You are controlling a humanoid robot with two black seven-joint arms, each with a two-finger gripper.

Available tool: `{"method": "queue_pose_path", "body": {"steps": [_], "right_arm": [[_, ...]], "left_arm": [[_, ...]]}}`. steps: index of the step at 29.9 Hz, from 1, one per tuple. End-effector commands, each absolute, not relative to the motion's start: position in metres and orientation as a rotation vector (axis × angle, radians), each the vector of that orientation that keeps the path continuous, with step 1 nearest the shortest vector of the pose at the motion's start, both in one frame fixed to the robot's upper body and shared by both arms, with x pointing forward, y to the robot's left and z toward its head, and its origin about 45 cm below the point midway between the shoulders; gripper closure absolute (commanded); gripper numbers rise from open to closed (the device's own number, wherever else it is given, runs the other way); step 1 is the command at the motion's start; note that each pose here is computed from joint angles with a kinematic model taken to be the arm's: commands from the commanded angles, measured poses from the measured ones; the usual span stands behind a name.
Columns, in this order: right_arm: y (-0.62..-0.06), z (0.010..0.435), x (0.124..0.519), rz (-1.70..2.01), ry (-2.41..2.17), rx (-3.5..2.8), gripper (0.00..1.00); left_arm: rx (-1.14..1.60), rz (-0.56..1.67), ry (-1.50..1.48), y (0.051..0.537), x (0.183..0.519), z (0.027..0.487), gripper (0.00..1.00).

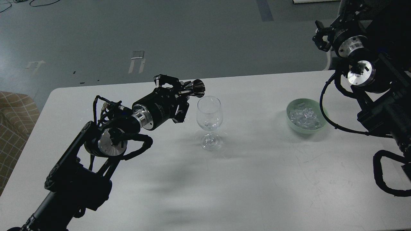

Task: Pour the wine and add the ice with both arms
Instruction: 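Tilt the jigger with the left gripper to pour into the glass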

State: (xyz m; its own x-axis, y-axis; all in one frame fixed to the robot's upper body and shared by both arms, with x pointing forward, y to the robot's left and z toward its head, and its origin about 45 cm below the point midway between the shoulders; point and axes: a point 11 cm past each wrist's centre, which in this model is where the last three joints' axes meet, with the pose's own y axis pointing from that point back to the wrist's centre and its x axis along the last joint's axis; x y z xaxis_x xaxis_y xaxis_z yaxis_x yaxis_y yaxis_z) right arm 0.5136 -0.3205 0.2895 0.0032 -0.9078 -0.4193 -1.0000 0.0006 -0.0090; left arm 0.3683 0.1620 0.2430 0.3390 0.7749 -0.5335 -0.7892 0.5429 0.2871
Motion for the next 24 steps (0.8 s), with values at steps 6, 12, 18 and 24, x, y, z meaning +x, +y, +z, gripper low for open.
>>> {"method": "queue_pose_path", "body": {"steps": [6,12,18,24], "right_arm": [[-0.3202,0.2900,0.5139,0.425,1.976,-1.980,0.00],[-0.3204,0.2905,0.5138,0.423,1.976,-1.981,0.00],[-0.3200,0.2903,0.5139,0.425,1.976,-1.979,0.00],[-0.3201,0.2896,0.5136,0.426,1.975,-1.980,0.00]], "left_arm": [[0.002,1.010,0.603,0.1634,0.3689,0.2470,1.00],[0.001,1.012,0.596,0.1634,0.3691,0.2477,1.00],[0.005,1.013,0.570,0.1625,0.3688,0.2511,1.00],[0.015,1.021,0.541,0.1635,0.3695,0.2520,1.00]]}}
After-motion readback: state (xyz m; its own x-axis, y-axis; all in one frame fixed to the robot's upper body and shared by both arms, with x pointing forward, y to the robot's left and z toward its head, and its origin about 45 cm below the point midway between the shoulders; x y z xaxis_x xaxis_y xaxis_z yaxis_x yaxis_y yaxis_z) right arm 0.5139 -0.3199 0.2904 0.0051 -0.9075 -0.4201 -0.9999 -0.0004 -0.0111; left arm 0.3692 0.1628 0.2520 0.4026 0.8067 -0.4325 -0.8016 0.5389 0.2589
